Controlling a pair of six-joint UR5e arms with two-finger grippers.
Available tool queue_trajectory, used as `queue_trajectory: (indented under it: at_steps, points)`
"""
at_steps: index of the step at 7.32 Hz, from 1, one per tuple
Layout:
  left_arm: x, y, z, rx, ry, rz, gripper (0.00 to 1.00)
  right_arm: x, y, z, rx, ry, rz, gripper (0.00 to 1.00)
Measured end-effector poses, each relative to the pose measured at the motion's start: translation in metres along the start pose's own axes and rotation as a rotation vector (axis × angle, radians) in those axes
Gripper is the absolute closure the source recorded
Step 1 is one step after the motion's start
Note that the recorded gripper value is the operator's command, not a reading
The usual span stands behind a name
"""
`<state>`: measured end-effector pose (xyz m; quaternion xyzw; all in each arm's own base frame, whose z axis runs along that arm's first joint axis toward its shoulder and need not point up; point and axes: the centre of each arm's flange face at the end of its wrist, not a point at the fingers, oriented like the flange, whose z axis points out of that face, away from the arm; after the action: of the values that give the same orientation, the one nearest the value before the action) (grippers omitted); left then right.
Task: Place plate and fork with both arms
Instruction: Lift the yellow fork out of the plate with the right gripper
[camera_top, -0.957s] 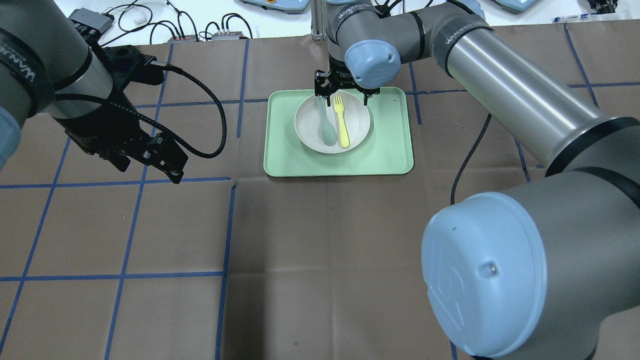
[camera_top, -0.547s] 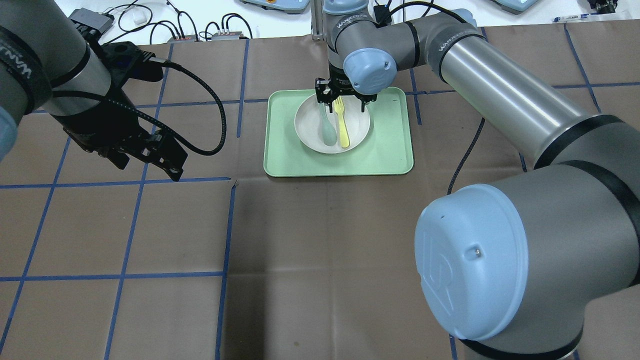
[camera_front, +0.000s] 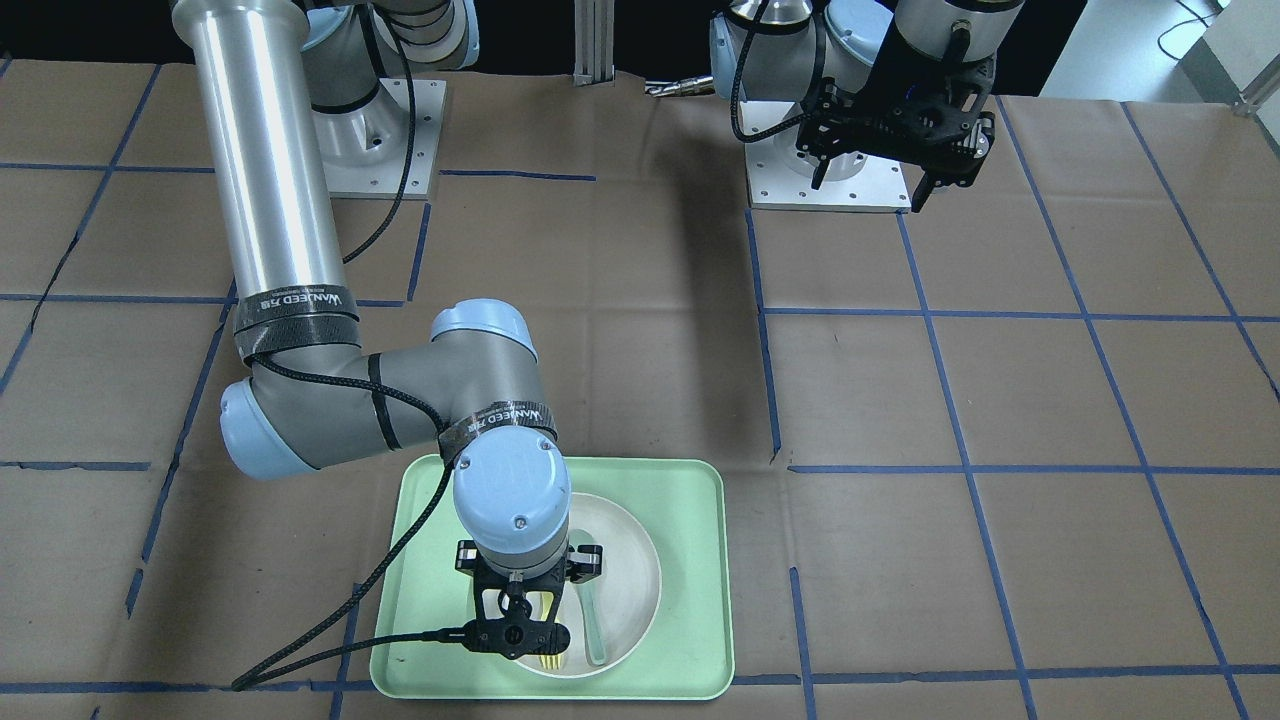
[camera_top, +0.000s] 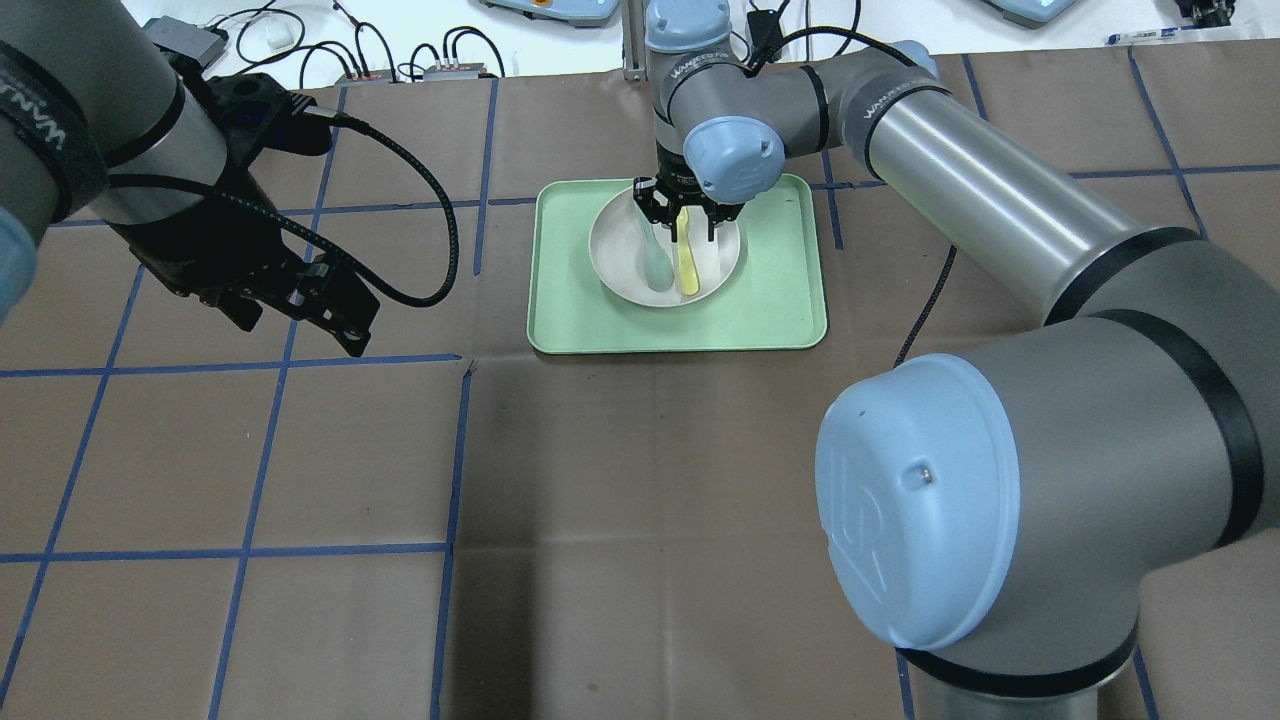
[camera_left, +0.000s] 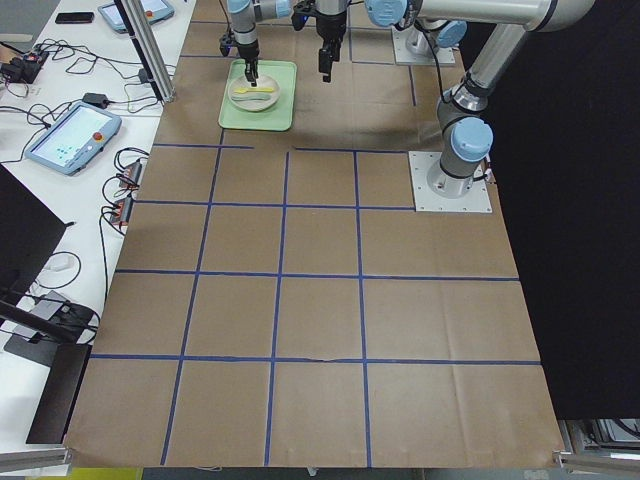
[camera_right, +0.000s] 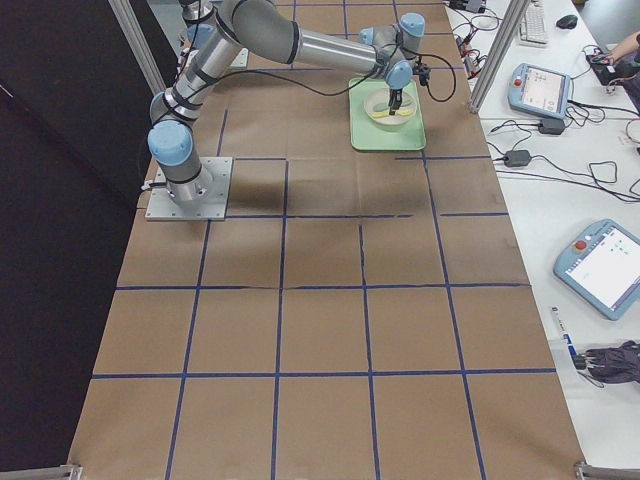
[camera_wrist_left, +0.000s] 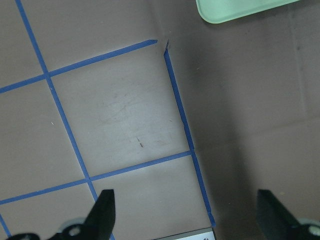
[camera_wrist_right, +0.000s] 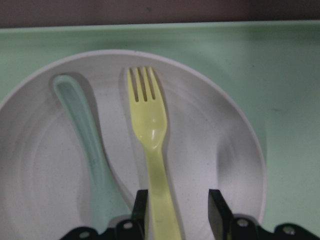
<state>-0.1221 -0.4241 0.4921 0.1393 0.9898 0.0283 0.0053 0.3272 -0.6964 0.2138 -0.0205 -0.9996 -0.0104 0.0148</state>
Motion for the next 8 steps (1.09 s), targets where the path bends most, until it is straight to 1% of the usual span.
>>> queue_trajectory:
  at_steps: [5,6,8]
  points:
    - [0.000,-0.001,0.003,-0.006,0.003,0.002,0.00,-0.002,-0.001,0.017,-0.022,0.004,-0.006,0.52]
    - [0.000,-0.001,0.003,-0.006,0.003,0.002,0.00,-0.002,-0.001,0.021,-0.026,0.005,-0.008,0.54]
    - [0.000,-0.001,0.003,-0.006,0.003,0.002,0.00,-0.003,-0.002,0.024,-0.030,0.006,-0.009,0.71]
